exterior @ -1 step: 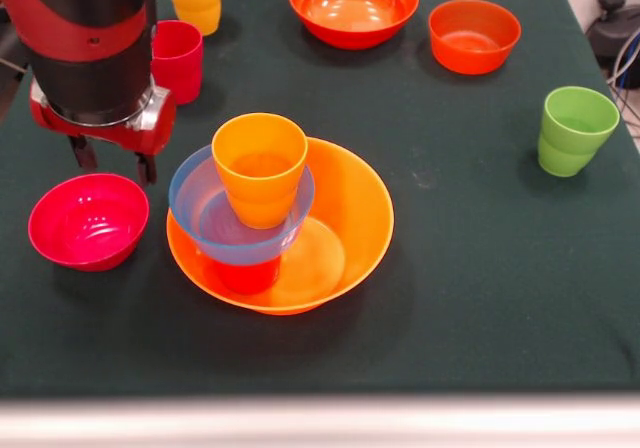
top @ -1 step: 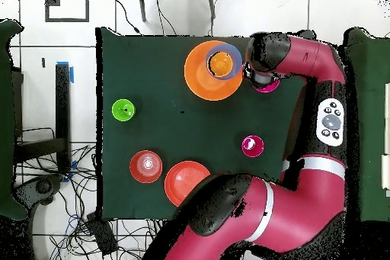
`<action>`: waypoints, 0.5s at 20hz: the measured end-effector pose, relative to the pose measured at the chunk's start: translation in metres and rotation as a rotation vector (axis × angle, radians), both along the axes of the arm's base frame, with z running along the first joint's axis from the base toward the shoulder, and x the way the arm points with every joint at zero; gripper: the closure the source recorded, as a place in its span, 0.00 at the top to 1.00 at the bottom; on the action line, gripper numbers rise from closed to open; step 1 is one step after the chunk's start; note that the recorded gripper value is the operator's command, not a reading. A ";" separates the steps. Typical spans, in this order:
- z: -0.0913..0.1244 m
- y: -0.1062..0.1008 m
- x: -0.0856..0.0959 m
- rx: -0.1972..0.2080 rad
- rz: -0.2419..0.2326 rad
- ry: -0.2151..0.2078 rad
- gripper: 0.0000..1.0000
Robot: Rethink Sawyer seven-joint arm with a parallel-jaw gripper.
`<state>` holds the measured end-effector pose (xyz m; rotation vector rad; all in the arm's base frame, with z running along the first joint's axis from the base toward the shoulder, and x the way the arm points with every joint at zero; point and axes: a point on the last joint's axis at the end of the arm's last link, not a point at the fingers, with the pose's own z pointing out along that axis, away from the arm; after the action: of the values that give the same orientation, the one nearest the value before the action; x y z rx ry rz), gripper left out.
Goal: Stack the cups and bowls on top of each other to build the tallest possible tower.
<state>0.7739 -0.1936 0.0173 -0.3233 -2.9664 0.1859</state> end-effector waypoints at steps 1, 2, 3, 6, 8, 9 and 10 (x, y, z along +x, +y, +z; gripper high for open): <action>-0.002 0.000 0.000 0.002 0.003 0.002 1.00; -0.006 0.000 0.000 0.003 0.010 0.001 1.00; -0.011 0.000 0.000 0.004 0.017 -0.001 1.00; -0.017 0.000 0.001 0.005 0.024 -0.008 1.00; -0.021 0.000 0.002 0.005 0.026 -0.014 1.00; -0.024 0.000 0.002 0.004 0.027 -0.019 1.00; -0.025 0.000 0.003 0.004 0.027 -0.021 1.00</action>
<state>0.7766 -0.1940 -0.0075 -0.2865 -2.9928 0.1815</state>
